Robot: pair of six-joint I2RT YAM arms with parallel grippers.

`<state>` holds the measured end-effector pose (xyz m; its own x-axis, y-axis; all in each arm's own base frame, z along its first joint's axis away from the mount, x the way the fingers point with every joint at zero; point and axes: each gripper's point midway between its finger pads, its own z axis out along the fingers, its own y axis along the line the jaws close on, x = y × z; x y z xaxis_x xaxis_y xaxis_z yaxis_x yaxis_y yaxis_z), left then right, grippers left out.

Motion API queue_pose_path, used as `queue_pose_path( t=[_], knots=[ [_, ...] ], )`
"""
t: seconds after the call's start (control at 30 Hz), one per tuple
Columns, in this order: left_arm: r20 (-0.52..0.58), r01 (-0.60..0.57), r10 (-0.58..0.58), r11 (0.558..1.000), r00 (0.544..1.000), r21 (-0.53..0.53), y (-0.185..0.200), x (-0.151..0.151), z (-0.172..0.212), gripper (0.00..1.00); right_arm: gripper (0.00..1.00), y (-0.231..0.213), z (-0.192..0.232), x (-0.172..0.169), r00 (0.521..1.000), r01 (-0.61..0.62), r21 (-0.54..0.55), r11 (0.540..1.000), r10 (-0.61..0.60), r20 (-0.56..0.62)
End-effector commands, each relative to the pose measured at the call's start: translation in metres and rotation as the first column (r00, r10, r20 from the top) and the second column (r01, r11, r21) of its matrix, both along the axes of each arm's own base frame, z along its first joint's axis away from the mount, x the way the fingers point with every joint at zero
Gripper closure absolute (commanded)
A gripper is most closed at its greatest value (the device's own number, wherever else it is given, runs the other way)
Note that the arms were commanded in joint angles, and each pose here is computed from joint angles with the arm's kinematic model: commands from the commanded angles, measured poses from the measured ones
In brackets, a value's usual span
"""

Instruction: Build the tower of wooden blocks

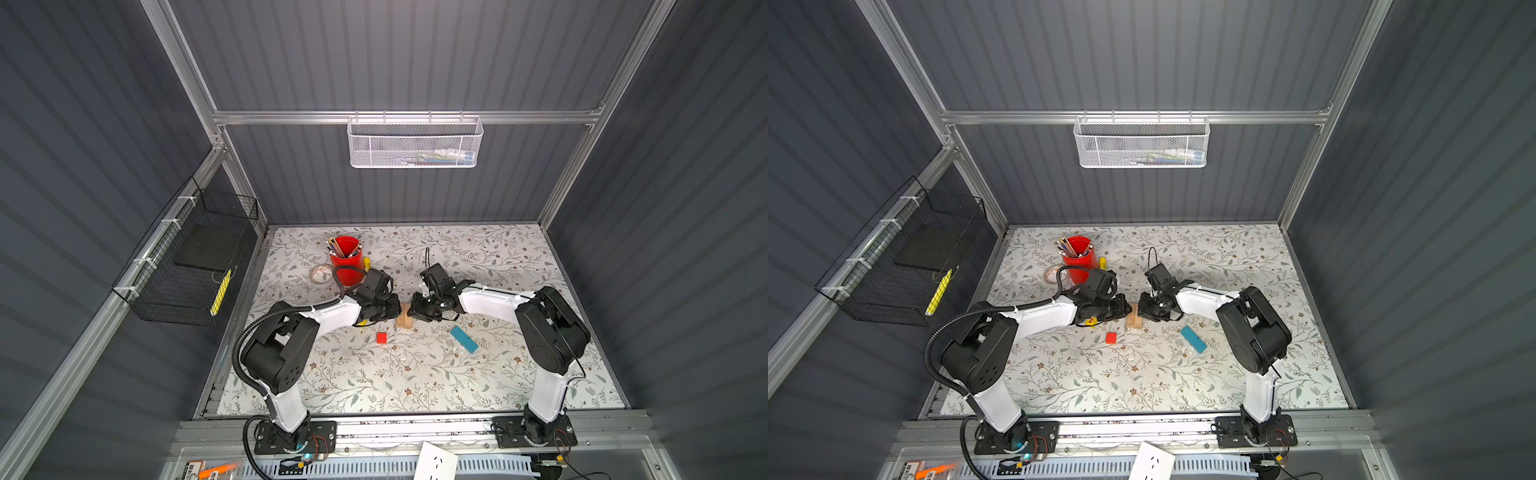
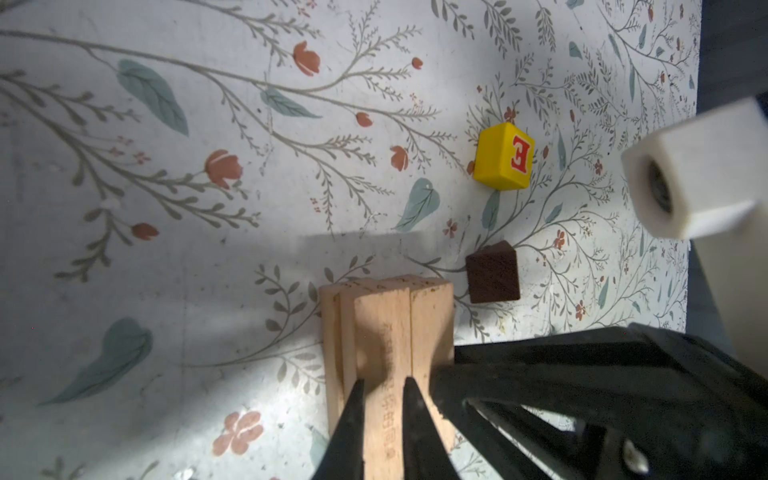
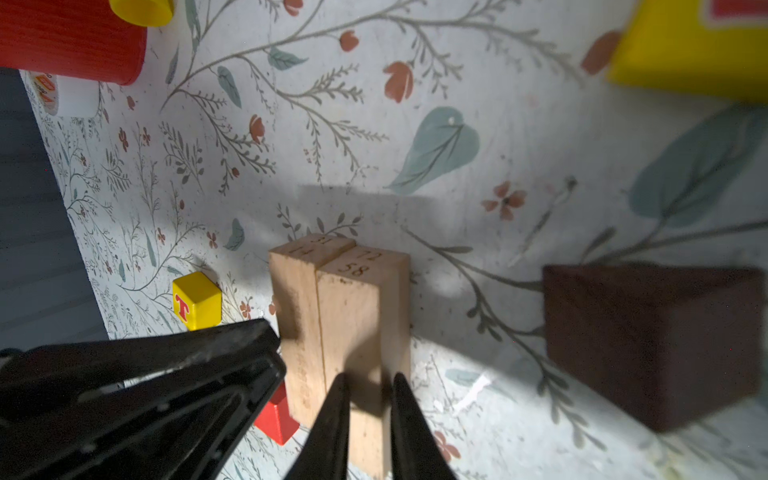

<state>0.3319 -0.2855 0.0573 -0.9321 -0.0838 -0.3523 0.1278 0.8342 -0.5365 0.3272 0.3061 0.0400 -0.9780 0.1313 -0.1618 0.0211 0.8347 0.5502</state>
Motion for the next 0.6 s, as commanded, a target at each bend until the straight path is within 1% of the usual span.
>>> queue_pose_path(
  t=[0.0,0.23,0.43,0.5,0.57],
  knots=[
    [-0.012,0.000,0.000,1.000,1.000,0.026,0.004,0.003,-0.006,0.83,0.80,0.003,-0.004,0.002,1.000,-0.009,0.005,1.000,0.009,-0.005],
    [-0.023,-0.001,0.002,0.999,1.000,0.033,0.005,0.002,-0.008,0.85,0.80,0.003,-0.002,0.002,1.000,-0.018,0.005,1.000,0.018,0.002],
    [-0.018,0.003,-0.003,1.000,1.000,0.017,0.003,0.001,-0.002,0.85,0.79,-0.001,0.007,0.004,1.000,-0.014,-0.013,1.000,0.014,0.028],
    [-0.008,-0.001,0.001,1.000,1.000,0.018,0.004,0.002,0.003,0.84,0.77,-0.002,0.013,0.005,0.999,-0.013,-0.017,1.000,0.014,0.040],
    [0.003,-0.004,0.004,1.000,1.000,0.022,0.005,0.004,0.008,0.80,0.75,-0.004,0.018,0.006,0.998,-0.015,-0.024,1.000,0.016,0.053]
  ],
)
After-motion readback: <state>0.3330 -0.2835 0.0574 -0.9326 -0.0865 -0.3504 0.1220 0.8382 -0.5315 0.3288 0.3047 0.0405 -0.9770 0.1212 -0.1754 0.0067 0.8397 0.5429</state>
